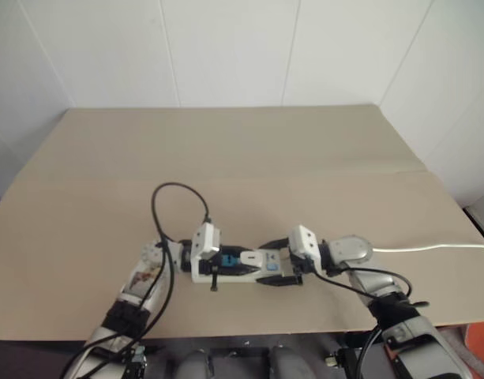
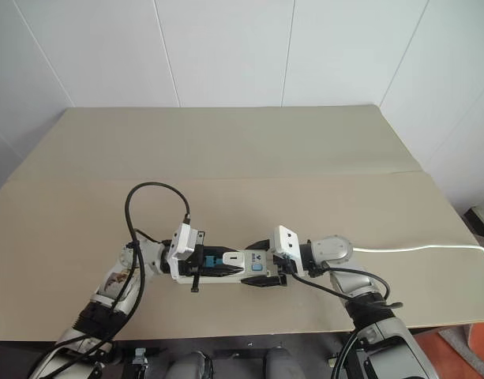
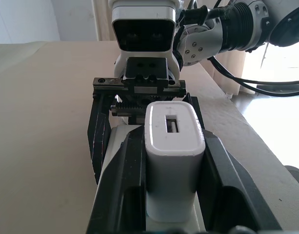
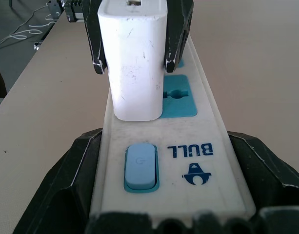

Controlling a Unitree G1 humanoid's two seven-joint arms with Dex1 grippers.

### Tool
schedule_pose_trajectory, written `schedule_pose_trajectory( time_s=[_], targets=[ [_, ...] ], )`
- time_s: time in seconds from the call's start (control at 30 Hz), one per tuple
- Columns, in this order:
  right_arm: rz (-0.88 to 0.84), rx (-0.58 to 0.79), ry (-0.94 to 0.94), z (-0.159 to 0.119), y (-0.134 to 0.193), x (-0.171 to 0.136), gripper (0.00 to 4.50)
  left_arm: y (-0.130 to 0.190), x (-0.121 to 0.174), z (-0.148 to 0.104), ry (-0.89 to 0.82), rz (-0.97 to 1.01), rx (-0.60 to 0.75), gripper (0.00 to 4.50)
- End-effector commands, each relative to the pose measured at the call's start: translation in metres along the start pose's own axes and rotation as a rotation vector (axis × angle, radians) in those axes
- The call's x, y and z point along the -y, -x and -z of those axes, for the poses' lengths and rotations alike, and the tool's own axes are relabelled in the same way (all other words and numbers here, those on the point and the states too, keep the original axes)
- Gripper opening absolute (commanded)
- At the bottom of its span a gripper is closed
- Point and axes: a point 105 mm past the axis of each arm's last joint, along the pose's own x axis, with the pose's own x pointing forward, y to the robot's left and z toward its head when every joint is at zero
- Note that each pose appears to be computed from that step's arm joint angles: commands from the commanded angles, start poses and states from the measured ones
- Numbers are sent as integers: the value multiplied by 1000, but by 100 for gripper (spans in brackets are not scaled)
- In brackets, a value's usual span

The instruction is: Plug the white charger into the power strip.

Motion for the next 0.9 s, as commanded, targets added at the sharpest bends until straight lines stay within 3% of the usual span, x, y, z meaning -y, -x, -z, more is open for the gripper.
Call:
schedule_pose_trajectory(
  time_s=[0.03,0.8,0.83,0.9],
  targets=[
    [-68,-120,-87,32,4,-20,344,21,12,41,114,-9,-158,101],
    [-62,-116,-84,31,3,-17,344,23,7,40,118,-11,-183,101],
    [-62,-116,-84,31,3,-17,344,24,6,37,117,-12,-179,173],
    [-59,-116,-82,31,3,-16,344,24,3,30,107,-16,-163,231]
  ],
)
